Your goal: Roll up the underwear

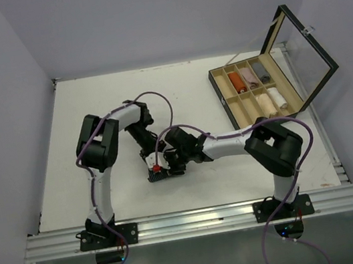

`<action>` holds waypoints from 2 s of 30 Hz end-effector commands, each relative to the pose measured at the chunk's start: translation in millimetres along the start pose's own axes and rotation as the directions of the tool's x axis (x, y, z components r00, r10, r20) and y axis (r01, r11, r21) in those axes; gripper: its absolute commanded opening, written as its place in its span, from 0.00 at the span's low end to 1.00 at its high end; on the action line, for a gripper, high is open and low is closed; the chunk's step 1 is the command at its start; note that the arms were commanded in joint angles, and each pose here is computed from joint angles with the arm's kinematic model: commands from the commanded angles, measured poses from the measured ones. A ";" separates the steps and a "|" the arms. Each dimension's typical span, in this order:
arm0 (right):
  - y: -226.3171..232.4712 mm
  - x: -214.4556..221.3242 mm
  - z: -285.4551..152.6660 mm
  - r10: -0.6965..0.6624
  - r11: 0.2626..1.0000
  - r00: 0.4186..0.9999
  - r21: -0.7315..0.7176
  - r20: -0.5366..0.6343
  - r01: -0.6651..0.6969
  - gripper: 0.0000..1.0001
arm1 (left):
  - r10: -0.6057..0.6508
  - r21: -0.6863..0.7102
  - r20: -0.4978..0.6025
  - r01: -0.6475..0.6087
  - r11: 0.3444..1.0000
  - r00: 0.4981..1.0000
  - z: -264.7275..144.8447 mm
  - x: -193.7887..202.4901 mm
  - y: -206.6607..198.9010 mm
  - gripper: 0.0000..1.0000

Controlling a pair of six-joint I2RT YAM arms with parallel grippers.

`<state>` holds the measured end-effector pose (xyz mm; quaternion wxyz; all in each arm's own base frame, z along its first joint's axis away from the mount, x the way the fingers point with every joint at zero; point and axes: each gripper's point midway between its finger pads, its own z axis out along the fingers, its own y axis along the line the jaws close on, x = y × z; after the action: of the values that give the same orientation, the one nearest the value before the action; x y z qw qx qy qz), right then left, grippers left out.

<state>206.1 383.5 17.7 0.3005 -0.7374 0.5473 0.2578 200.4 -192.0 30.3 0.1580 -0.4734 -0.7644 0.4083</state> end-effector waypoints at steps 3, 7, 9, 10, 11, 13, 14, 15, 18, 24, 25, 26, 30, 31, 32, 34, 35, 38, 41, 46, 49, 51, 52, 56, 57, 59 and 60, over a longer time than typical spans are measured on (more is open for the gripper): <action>15.2 17.6 -13.8 0.068 0.998 0.994 -0.006 -0.085 -0.069 0.00 | 0.220 -0.381 0.115 -0.162 0.911 0.969 -91.1 -40.5 65.6 0.33; -0.8 2.5 -43.1 0.224 0.973 0.974 0.056 -0.025 -0.222 0.00 | 0.339 -0.572 0.240 -0.150 0.807 0.910 -194.5 -70.8 55.6 0.41; -13.1 -7.0 -62.7 0.286 0.954 0.958 0.087 0.017 -0.287 0.00 | 0.405 -0.642 0.278 -0.145 0.753 0.871 -233.1 -78.6 46.9 0.46; -29.5 -12.7 -82.4 0.356 0.923 0.932 0.129 0.072 -0.362 0.00 | 0.448 -0.677 0.303 -0.141 0.723 0.841 -250.2 -83.8 38.0 0.48; -36.4 -7.6 -88.4 0.400 0.902 0.912 0.142 0.084 -0.409 0.00 | 0.477 -0.698 0.306 -0.147 0.701 0.824 -258.8 -87.3 33.3 0.49; -60.8 -1.7 -123.6 0.483 0.835 0.863 0.219 0.148 -0.505 0.00 | 0.526 -0.732 0.326 -0.142 0.666 0.785 -272.7 -92.9 14.0 0.51; -69.9 1.8 -137.5 0.506 0.808 0.844 0.247 0.176 -0.536 0.00 | 0.573 -0.752 0.338 -0.152 0.641 0.747 -280.8 -100.9 7.5 0.52; -75.9 1.7 -157.1 0.522 0.780 0.827 0.276 0.209 -0.562 0.00 | 0.565 -0.741 0.366 -0.136 0.658 0.739 -276.3 -100.3 5.7 0.54; -100.9 30.9 -218.0 0.566 0.651 0.772 0.416 0.290 -0.634 0.00 | 0.639 -0.775 0.405 -0.126 0.619 0.654 -288.3 -111.9 -18.3 0.72; -115.2 124.5 -341.9 0.629 0.264 0.688 0.732 0.363 -0.627 0.00 | 0.704 -0.810 0.468 -0.060 0.584 0.533 -316.5 -130.7 -49.0 1.00; -112.4 139.6 -364.2 0.634 0.195 0.682 0.778 0.365 -0.597 0.00 | 0.702 -0.812 0.477 -0.041 0.583 0.528 -319.8 -132.6 -48.7 1.00; -109.7 150.9 -378.2 0.645 0.133 0.671 0.811 0.365 -0.570 0.00 | 0.701 -0.811 0.488 -0.026 0.584 0.520 -323.4 -135.3 -48.1 1.00; -95.4 193.5 -414.6 0.702 -0.040 0.632 0.904 0.329 -0.426 0.00 | 0.677 -0.796 0.509 -0.008 0.605 0.532 -320.1 -136.1 -37.2 1.00; -94.5 197.0 -415.8 0.703 -0.049 0.634 0.912 0.322 -0.408 0.00 | 0.672 -0.795 0.511 -0.004 0.607 0.536 -319.4 -135.8 -34.9 1.00; -94.0 199.7 -418.3 0.701 -0.060 0.638 0.918 0.319 -0.392 0.00 | 0.663 -0.790 0.519 0.005 0.614 0.540 -318.8 -135.0 -32.6 1.00; -95.1 210.1 -423.2 0.697 -0.083 0.654 0.939 0.294 -0.333 0.00 | 0.645 -0.781 0.525 0.012 0.625 0.555 -315.1 -133.8 -27.0 1.00; -94.8 219.6 -420.3 0.713 -0.083 0.646 0.947 0.275 -0.312 0.00 | 0.640 -0.779 0.527 0.017 0.627 0.559 -314.4 -133.0 -26.0 1.00; -98.9 238.6 -414.5 0.731 -0.055 0.648 0.965 0.213 -0.255 0.00 | 0.625 -0.773 0.532 0.026 0.634 0.572 -310.9 -129.9 -23.3 1.00; -105.4 255.6 -402.2 0.733 -0.018 0.659 0.973 0.169 -0.229 0.00 | 0.595 -0.740 0.549 0.011 0.672 0.587 -300.1 -127.6 -21.3 1.00; -115.2 271.2 -387.8 0.748 0.009 0.646 0.971 0.151 -0.238 0.00 | 0.556 -0.707 0.564 0.009 0.707 0.611 -287.9 -122.0 -18.8 1.00; -114.1 279.0 -375.4 0.755 0.037 0.641 0.968 0.135 -0.247 0.00 | 0.544 -0.700 0.568 0.015 0.714 0.617 -283.5 -118.9 -17.9 1.00; -113.8 277.1 -364.0 0.755 0.065 0.645 0.965 0.120 -0.256 0.00 | 0.535 -0.694 0.574 0.021 0.720 0.620 -281.0 -117.6 -16.5 1.00; -113.1 277.0 -359.2 0.757 0.075 0.644 0.963 0.115 -0.260 0.00 | 0.532 -0.693 0.575 0.024 0.721 0.621 -280.4 -117.3 -15.7 1.00; -108.0 274.0 -339.5 0.758 0.116 0.647 0.958 0.086 -0.262 0.00 | 0.513 -0.677 0.591 0.038 0.735 0.623 -278.7 -117.4 -14.2 1.00; -105.3 274.1 -334.7 0.759 0.126 0.647 0.957 0.076 -0.261 0.00 | 0.505 -0.671 0.595 0.040 0.741 0.625 -277.1 -117.3 -12.2 1.00; -103.2 276.1 -331.0 0.759 0.132 0.648 0.959 0.065 -0.251 0.00 | 0.497 -0.664 0.601 0.044 0.747 0.626 -276.1 -117.5 -11.1 1.00; -100.2 277.8 -327.8 0.763 0.139 0.644 0.957 0.060 -0.254 0.00 | 0.494 -0.662 0.602 0.045 0.748 0.627 -275.7 -117.7 -10.0 1.00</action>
<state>388.9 -11.4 62.1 0.3934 -0.2299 0.8745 -0.1660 429.6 -160.2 222.8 -0.3958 -0.3943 -0.7780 0.2875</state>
